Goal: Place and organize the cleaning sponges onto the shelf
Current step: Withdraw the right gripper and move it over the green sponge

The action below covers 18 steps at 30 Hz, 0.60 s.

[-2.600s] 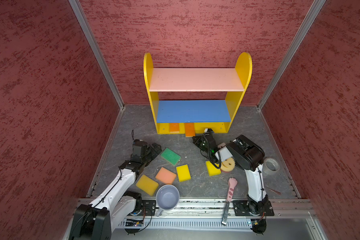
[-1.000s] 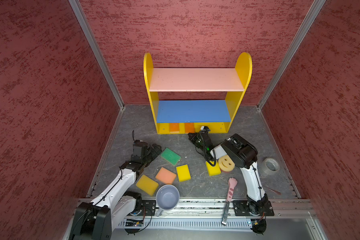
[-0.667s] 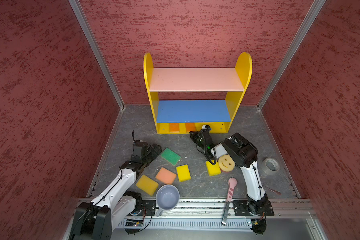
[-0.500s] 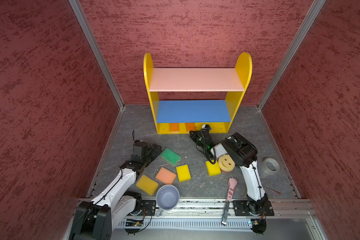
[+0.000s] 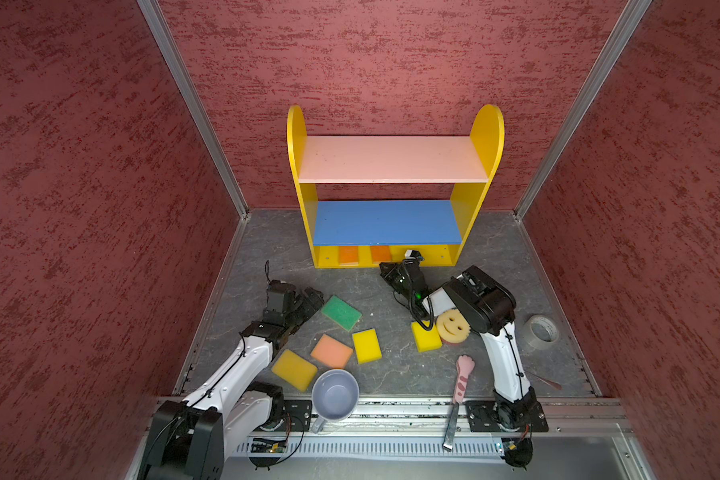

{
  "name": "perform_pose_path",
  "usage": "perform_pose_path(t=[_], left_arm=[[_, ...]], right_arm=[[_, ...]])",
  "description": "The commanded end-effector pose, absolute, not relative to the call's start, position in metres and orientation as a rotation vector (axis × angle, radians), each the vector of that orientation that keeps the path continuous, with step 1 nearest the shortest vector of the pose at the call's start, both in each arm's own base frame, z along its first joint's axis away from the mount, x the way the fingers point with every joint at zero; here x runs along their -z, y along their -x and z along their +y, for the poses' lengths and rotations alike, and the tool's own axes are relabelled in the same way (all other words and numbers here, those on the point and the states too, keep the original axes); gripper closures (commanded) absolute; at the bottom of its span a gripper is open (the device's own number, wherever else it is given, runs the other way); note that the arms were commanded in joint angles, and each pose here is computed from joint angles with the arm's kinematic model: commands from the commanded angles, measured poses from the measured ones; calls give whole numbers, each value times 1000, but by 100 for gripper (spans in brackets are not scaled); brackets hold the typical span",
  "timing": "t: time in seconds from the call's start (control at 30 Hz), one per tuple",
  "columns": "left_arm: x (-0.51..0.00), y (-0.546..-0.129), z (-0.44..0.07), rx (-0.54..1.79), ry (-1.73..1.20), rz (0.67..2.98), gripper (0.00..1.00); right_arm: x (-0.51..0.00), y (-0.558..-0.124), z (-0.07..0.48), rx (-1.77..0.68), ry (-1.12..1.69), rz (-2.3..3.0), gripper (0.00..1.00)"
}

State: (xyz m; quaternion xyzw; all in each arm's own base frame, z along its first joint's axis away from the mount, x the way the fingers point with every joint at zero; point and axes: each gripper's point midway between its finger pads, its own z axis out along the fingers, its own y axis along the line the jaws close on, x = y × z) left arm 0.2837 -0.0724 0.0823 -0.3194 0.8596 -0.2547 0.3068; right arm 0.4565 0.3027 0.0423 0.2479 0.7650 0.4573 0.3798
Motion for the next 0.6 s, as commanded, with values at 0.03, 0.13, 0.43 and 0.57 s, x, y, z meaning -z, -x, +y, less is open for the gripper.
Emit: perform_pose_path(t=[0.03,0.13,0.43,0.57], left_arm=[[-99,-288,-72,683,816,2239,2],[-105,-285,-71,685,803,2227,3],[-99,-266,-74,654,743,2316,15],[-85,-261,-74,628,729,2380,17]], right_arm=[[-25,-417,292,-1035,-560,2100,100],[-42,-396,294,-1011,-470,2112,99],[-62,-335,312,-803,21,2277,78],[-57,-316,330,-717,274,2337,68]])
